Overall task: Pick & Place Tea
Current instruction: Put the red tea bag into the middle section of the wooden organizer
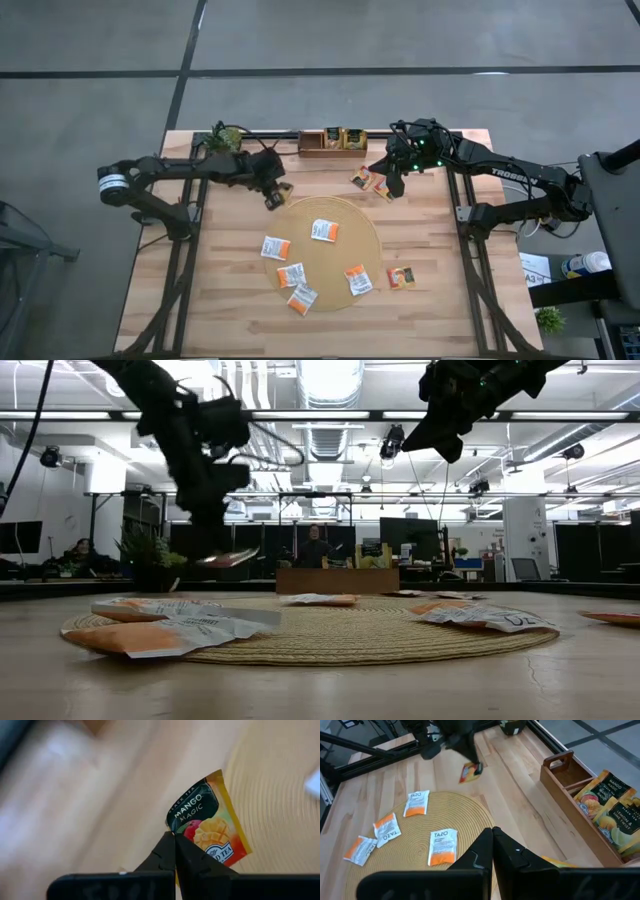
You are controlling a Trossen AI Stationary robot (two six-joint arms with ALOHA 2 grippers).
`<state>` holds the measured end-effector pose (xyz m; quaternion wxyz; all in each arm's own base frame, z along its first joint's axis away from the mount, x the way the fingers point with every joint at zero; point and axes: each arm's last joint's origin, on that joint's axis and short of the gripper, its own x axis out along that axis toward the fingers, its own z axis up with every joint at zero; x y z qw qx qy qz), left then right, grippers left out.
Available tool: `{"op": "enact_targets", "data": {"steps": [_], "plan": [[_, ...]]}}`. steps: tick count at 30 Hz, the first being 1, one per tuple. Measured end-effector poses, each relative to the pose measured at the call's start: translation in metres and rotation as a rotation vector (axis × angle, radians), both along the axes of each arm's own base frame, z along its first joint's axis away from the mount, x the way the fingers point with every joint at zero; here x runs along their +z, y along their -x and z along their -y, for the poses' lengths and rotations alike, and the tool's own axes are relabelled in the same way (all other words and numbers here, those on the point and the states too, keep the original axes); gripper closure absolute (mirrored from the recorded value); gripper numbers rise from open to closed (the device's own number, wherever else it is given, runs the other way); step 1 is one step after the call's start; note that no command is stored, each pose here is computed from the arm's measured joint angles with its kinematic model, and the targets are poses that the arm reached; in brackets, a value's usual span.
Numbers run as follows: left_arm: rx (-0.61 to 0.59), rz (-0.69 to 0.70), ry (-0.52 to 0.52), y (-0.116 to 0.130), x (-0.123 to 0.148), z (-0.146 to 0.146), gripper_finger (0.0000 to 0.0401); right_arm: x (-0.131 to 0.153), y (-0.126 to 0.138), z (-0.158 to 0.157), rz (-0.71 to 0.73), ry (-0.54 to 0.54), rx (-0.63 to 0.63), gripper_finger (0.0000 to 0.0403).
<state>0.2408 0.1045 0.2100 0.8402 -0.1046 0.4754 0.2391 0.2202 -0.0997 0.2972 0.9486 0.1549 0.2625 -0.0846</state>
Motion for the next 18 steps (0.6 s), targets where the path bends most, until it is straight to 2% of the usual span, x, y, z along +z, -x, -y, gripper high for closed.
{"op": "enact_targets", "data": {"steps": [9, 18], "plan": [[0.060, 0.343, -0.202, -0.030, 0.044, -0.016, 0.0401, 0.000, -0.003, -0.007, 0.000, -0.001, 0.036, 0.0394], [0.079, 0.517, -0.292, -0.059, 0.036, -0.029, 0.0401, -0.002, 0.000, -0.009, -0.033, -0.040, 0.020, 0.0394]]}}
